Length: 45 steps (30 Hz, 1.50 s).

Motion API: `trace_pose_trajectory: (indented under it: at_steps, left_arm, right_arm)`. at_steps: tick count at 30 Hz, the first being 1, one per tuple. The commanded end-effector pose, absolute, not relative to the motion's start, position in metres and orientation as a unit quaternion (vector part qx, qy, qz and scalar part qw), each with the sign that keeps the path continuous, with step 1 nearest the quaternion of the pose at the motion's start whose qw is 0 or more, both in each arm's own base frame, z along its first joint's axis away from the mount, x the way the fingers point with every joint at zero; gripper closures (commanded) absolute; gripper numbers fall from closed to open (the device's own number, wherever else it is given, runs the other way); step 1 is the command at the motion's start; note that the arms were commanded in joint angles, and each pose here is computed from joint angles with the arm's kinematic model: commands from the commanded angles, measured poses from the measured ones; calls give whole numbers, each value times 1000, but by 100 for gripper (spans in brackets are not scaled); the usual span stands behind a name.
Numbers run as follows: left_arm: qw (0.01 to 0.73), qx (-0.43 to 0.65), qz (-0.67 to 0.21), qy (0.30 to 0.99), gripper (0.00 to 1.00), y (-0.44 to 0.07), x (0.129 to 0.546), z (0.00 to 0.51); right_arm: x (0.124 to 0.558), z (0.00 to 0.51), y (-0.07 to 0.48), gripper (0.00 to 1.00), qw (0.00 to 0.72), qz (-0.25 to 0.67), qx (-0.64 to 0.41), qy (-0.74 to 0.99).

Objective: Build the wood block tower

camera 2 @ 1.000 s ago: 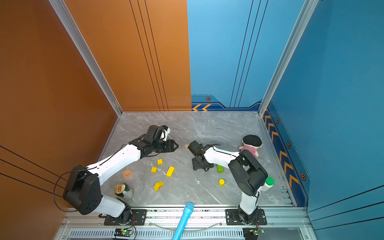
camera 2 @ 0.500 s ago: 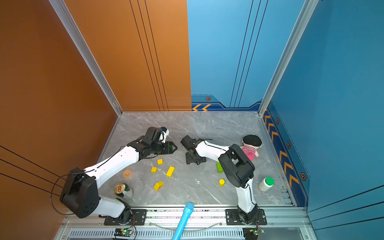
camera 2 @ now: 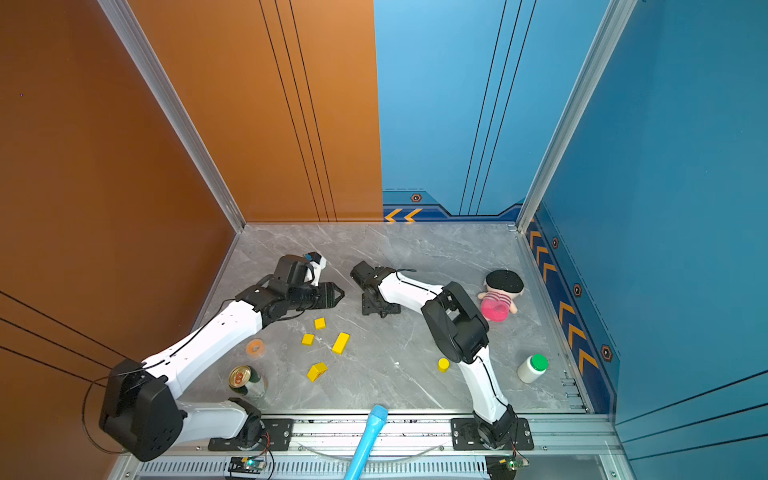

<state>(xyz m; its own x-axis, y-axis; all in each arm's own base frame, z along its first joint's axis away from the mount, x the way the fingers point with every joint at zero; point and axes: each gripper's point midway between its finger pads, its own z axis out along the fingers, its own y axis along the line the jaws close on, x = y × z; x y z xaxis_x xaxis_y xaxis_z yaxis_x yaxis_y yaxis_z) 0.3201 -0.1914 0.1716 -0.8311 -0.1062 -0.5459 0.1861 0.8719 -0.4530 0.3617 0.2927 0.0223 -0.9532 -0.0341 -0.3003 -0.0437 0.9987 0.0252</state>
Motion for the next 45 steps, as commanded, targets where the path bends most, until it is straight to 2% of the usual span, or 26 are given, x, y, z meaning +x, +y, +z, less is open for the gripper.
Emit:
trace_pose_trajectory:
  at_steps: [1, 15, 45]
  left_arm:
    - [287, 25, -228, 930, 43, -178, 312, 165]
    - [299, 24, -220, 928, 43, -169, 309, 170]
    - [301, 20, -218, 928, 43, -166, 311, 170]
  right_arm:
    - [354, -9, 287, 27, 114, -4, 2, 993]
    - [369, -12, 284, 25, 120, -13, 29, 992]
    - [377, -9, 268, 21, 119, -58, 19, 991]
